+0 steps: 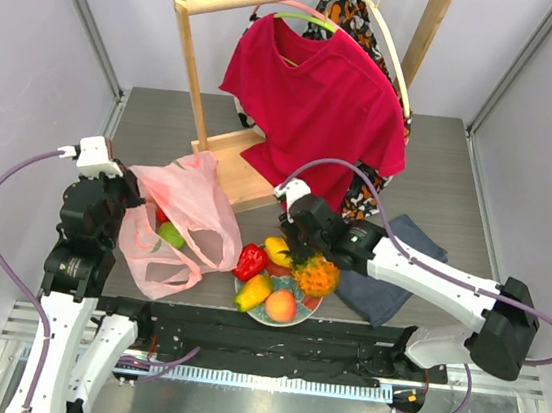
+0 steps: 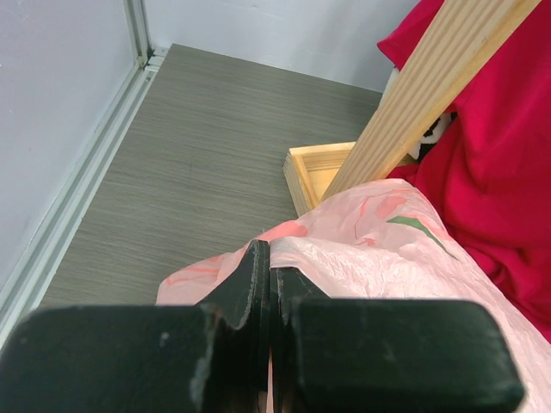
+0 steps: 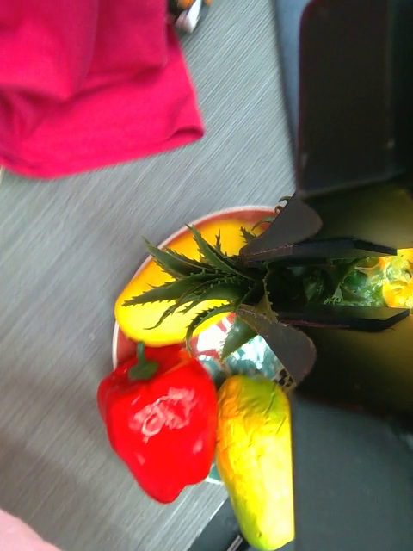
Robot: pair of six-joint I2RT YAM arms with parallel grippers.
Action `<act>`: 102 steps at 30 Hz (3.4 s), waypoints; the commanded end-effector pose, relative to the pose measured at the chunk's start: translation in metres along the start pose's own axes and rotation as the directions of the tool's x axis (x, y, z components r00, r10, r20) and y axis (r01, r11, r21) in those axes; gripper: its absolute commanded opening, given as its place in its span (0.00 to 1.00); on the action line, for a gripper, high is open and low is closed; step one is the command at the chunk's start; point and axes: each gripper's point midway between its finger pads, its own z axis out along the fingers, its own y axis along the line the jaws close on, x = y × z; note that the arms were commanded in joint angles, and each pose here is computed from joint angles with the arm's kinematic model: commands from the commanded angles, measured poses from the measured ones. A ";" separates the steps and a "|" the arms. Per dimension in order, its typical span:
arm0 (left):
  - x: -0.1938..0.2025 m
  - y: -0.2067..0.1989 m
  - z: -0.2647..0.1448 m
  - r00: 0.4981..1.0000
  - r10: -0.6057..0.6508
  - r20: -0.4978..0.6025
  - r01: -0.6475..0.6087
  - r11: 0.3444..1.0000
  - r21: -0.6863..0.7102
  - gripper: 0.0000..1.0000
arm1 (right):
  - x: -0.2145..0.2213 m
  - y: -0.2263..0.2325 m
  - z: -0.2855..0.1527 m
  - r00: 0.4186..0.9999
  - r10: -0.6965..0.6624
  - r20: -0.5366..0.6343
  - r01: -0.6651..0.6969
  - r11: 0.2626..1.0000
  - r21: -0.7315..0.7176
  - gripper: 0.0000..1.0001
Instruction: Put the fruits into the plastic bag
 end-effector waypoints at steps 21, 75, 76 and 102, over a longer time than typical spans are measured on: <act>-0.004 -0.018 0.009 1.000 0.006 0.002 -0.006 0.996 0.093 0.00 | -0.165 0.178 -0.233 0.742 0.095 0.663 0.471 0.630 -0.618 0.01; -0.001 -0.036 0.007 1.000 -0.001 -0.009 0.003 0.981 0.193 0.00 | -0.216 0.178 0.044 0.817 -0.194 0.543 0.287 0.953 -0.092 0.01; -0.002 -0.037 0.007 1.000 -0.003 -0.007 0.004 0.981 0.195 0.00 | -0.219 0.176 0.046 0.817 -0.184 0.546 0.277 0.957 -0.092 0.01; 0.003 -0.033 0.010 1.000 -0.012 -0.024 0.015 0.986 0.167 0.00 | -0.216 0.181 0.061 0.861 -0.008 0.509 0.186 0.935 -0.301 0.71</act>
